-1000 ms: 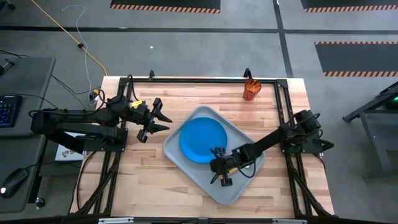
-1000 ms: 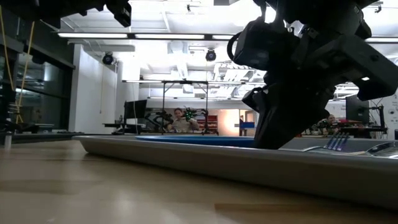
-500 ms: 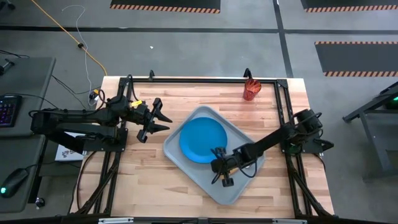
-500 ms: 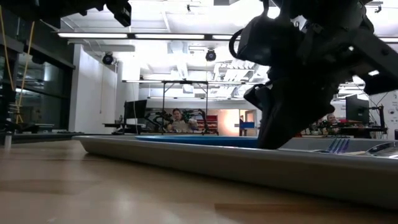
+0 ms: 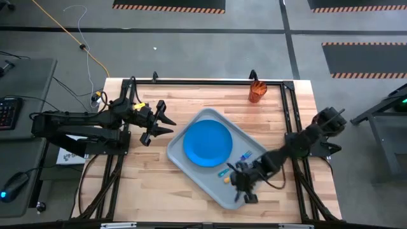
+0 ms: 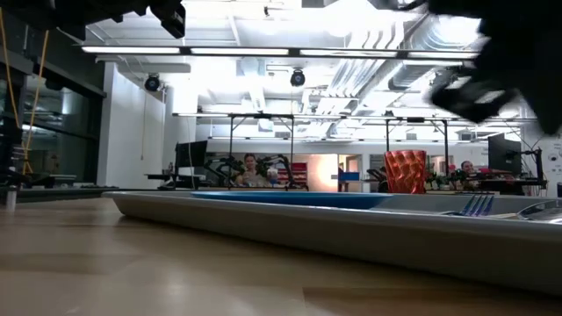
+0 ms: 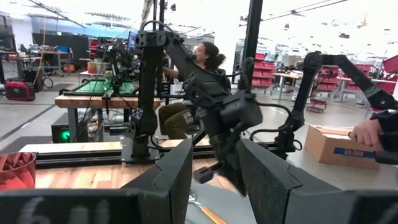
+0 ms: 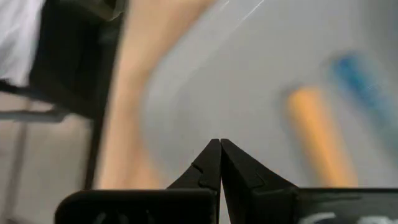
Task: Pick and place plate/cup/fork/spoon on tray
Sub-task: Adjust the yellow spoon on the gray serving tray
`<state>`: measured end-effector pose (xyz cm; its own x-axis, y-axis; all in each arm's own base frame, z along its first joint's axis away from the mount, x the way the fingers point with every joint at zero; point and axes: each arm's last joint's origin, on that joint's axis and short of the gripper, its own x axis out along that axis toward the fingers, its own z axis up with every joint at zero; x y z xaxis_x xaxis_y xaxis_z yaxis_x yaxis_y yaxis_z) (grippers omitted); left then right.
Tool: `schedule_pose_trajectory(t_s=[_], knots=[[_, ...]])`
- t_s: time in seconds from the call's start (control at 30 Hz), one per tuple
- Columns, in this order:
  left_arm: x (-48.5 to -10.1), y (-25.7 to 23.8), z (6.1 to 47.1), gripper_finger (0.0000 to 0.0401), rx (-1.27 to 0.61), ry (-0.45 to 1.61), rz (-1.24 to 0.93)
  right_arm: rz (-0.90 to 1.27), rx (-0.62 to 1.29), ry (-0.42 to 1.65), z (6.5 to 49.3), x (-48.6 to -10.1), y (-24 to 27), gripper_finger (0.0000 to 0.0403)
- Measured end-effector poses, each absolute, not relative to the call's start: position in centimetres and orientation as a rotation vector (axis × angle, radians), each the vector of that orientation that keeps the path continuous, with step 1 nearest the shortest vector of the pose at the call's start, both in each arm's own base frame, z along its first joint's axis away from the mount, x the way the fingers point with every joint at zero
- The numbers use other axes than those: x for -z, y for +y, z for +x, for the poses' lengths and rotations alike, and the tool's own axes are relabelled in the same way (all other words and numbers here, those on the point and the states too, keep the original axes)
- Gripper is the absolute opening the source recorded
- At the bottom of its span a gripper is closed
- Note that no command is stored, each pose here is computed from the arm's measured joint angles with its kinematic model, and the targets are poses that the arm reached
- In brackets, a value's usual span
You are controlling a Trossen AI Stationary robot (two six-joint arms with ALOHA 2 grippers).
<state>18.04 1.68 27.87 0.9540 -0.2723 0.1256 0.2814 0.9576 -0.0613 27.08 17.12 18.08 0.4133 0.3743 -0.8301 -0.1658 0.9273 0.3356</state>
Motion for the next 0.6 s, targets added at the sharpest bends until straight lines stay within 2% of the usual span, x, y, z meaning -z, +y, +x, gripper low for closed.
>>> schedule_pose_trajectory(t_s=[0.23, 0.47, 0.6], knots=[[-27.9, 1.7, 18.0, 0.0124, 0.282, -0.116, -0.085, 0.280, -0.285, 1.190, 24.0, -17.7, 20.5, 0.0000], [-27.9, 1.7, 18.0, 0.0124, 0.283, -0.124, -0.082, 0.312, -0.012, 1.393, 21.5, -16.8, 19.9, 0.0000], [-27.9, 1.7, 18.0, 0.0124, 0.282, -0.124, -0.082, 0.269, 0.100, 1.401, 21.3, -16.6, 19.0, 0.0000]])
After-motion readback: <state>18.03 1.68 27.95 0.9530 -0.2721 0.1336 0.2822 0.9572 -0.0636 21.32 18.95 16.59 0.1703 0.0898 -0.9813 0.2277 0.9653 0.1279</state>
